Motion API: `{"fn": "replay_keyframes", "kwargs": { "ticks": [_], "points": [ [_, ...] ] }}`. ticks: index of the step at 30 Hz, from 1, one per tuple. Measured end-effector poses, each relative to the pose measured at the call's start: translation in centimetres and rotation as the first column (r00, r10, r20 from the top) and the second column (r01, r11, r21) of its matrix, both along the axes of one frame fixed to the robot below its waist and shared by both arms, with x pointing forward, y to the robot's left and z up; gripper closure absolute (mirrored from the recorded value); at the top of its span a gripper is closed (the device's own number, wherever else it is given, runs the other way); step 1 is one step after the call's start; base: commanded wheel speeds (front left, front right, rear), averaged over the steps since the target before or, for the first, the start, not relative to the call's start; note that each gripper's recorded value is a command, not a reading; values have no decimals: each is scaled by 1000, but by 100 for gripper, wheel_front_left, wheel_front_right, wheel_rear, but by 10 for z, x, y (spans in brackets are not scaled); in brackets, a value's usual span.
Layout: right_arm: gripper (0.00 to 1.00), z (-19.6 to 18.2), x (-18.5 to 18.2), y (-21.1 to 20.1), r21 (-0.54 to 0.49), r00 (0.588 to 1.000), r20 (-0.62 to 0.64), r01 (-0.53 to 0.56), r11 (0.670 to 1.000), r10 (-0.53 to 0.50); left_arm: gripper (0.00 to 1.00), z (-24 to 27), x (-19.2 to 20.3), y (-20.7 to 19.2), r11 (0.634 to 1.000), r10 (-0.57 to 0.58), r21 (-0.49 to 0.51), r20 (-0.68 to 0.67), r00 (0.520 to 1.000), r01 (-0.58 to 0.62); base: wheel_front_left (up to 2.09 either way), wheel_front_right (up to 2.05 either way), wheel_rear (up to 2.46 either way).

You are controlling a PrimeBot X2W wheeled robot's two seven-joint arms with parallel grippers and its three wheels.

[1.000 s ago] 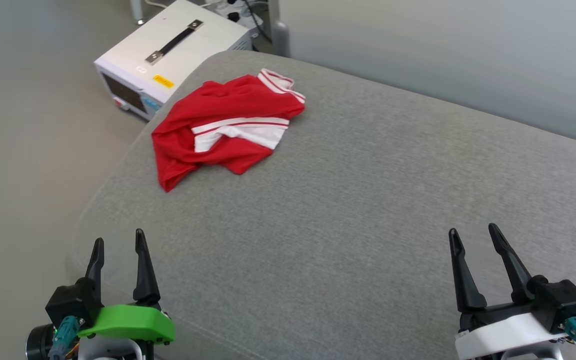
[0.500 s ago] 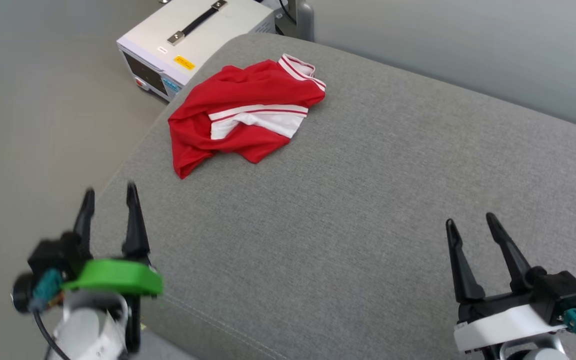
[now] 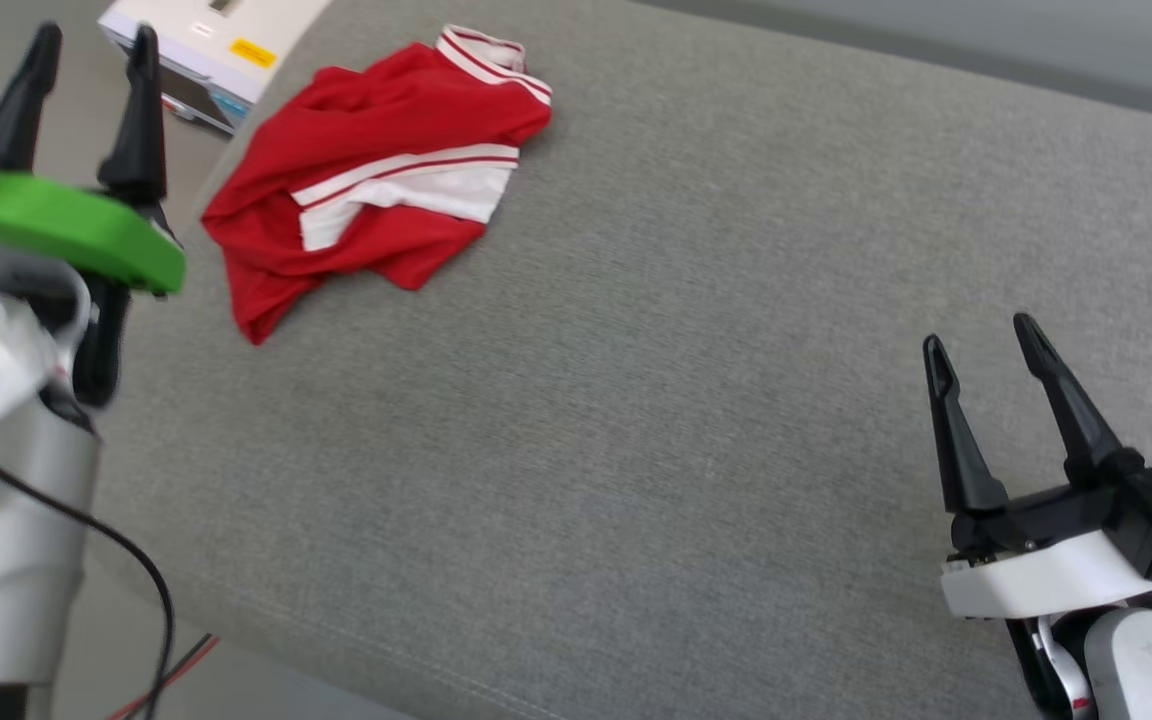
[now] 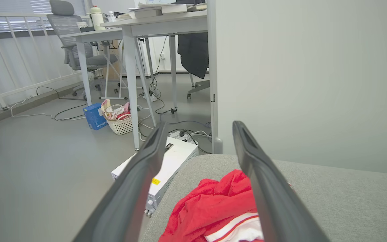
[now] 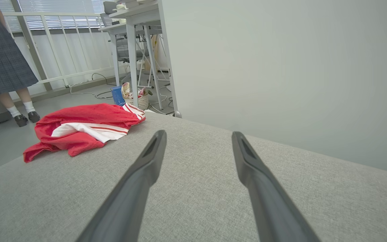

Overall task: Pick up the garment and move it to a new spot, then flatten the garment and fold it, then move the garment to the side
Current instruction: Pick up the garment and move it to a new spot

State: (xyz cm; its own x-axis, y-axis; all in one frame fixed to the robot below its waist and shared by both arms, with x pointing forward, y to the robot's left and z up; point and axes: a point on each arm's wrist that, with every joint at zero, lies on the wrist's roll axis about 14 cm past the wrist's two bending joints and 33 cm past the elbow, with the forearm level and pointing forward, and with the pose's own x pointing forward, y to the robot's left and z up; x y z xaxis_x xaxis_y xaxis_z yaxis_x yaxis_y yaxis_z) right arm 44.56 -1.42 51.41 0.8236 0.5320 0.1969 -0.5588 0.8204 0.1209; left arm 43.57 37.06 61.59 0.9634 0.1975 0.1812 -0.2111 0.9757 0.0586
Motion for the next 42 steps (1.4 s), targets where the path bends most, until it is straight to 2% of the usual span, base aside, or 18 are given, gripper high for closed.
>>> {"fn": "replay_keyframes", "kwargs": {
  "ticks": [4,7,11,17,21,23,27,30,34,35,36,38,42],
  "points": [
    [0,-5,9,-11,-7,1000,4,26,1000,-26,0,-17,38,-10,997,-78,-16,-162,984,76,0,0,0],
    [0,-9,15,-21,-17,999,3,50,999,-49,0,-46,58,-24,989,-145,-70,-329,933,129,0,0,0],
    [0,-19,19,-35,-35,997,-11,81,996,-81,0,-88,70,-42,974,-225,-149,-541,811,172,0,0,0],
    [0,-36,26,-51,-63,993,-37,113,992,-116,0,-151,68,-55,967,-252,-178,-795,552,185,0,0,0],
    [0,-48,32,-59,-79,990,-54,128,989,-132,0,-185,67,-53,968,-248,-206,-865,436,143,0,0,0],
    [0,-54,35,-63,-86,988,-61,134,987,-139,0,-206,62,-48,973,-230,-205,-904,359,106,0,0,0],
    [0,-65,39,-73,-100,983,-79,158,982,-166,0,-245,50,-47,974,-229,-223,-944,237,50,0,0,0],
    [0,-72,38,-81,-115,978,-93,176,978,-187,0,-260,48,-48,972,-235,-236,-955,182,19,0,0,0],
    [0,-77,39,-88,-127,973,-103,192,973,-205,0,-269,48,-48,972,-232,-233,-962,146,14,0,0,0],
    [0,-77,39,-88,-127,973,-104,192,973,-206,40,-269,48,-48,973,-232,-232,-962,144,13,0,0,0],
    [0,-77,39,-88,-127,973,-103,193,973,-206,100,-269,48,-49,973,-232,-232,-962,147,18,0,0,0],
    [0,-75,39,-87,-125,974,-98,191,974,-203,100,-267,49,-50,973,-231,-229,-959,163,33,0,0,0],
    [0,-65,38,-85,-117,977,-79,190,975,-199,100,-253,55,-54,974,-222,-203,-944,244,100,0,0,0]
  ]
}}
